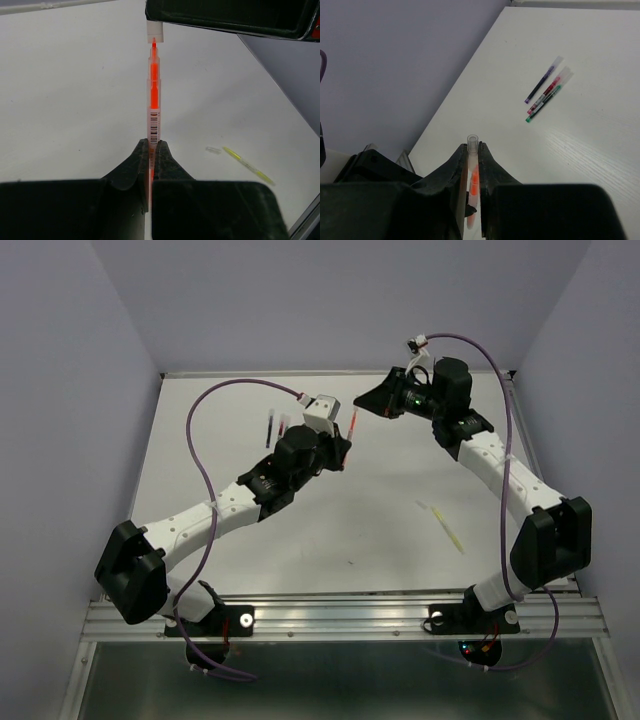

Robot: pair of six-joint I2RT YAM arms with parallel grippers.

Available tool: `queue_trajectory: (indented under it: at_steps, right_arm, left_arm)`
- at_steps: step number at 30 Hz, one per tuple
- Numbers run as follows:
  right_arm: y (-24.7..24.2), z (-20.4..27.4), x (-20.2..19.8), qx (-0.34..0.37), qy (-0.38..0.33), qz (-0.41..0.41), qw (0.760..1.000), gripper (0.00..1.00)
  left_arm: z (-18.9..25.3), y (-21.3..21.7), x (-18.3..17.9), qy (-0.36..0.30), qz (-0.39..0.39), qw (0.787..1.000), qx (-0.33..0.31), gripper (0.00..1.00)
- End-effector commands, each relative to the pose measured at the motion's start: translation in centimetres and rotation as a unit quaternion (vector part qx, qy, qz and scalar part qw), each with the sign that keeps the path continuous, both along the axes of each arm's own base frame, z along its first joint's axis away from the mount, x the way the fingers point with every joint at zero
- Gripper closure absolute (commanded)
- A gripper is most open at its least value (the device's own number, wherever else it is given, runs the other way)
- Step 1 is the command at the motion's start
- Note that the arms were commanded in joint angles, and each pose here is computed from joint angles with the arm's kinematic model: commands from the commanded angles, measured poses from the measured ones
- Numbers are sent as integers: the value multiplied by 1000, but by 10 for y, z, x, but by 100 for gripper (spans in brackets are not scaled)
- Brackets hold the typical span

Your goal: Insert the pens into the pen caps

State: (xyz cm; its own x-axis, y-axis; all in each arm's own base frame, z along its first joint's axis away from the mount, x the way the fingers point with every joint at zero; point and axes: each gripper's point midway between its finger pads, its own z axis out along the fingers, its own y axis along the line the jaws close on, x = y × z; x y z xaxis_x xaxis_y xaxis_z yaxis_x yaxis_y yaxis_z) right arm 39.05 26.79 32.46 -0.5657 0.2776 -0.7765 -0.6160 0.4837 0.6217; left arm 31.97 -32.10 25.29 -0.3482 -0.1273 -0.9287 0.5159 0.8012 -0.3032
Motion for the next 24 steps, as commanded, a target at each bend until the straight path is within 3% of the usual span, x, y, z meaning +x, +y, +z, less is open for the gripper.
queue_trajectory:
  at_steps: [1,24]
  right_arm:
    - [3,14,0,6,-27,9,1000,87]
    - [12,11,-11,20,-1,54,998,89]
  left_arm:
    - [30,6,-2,-33,11,999,-32,100]
    - [64,-1,23,-91,42,993,-56,100]
